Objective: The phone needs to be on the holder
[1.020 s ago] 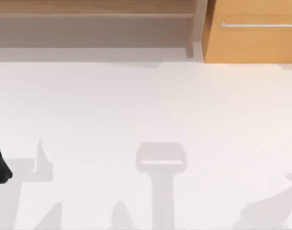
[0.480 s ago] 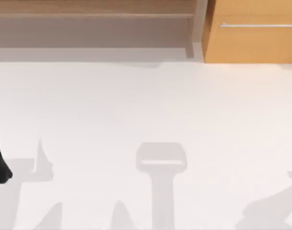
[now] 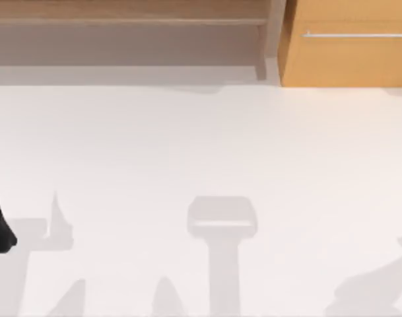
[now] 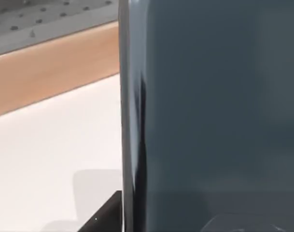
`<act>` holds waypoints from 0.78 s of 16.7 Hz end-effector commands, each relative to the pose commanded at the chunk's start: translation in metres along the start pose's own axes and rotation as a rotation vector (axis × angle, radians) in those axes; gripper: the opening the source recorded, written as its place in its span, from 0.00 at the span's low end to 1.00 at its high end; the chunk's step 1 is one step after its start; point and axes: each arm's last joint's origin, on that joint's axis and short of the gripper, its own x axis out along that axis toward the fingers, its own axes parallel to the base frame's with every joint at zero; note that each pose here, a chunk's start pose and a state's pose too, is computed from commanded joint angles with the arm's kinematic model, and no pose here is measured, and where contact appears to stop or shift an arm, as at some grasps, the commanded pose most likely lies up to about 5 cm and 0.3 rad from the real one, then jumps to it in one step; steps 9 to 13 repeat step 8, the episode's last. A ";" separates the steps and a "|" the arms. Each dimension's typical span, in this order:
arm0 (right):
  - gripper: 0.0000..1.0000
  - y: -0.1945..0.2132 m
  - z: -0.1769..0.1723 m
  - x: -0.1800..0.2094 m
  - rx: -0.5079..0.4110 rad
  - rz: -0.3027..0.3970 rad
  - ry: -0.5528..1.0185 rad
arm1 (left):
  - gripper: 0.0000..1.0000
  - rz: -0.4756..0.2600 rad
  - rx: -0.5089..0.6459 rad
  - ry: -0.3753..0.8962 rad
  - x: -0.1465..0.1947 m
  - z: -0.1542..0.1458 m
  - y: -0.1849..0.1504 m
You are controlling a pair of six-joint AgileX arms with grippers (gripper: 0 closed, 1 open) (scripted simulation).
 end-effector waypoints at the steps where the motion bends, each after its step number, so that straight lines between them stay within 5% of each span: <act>1: 0.90 0.000 0.000 0.000 0.000 0.000 0.000 | 1.00 0.000 0.000 0.000 0.000 0.000 0.000; 3: 1.00 0.000 0.000 0.000 0.000 0.000 0.000 | 1.00 0.000 0.000 0.000 0.000 0.000 0.000; 13: 1.00 0.000 0.000 0.000 0.000 0.000 0.000 | 1.00 0.000 0.000 0.000 0.000 0.000 0.000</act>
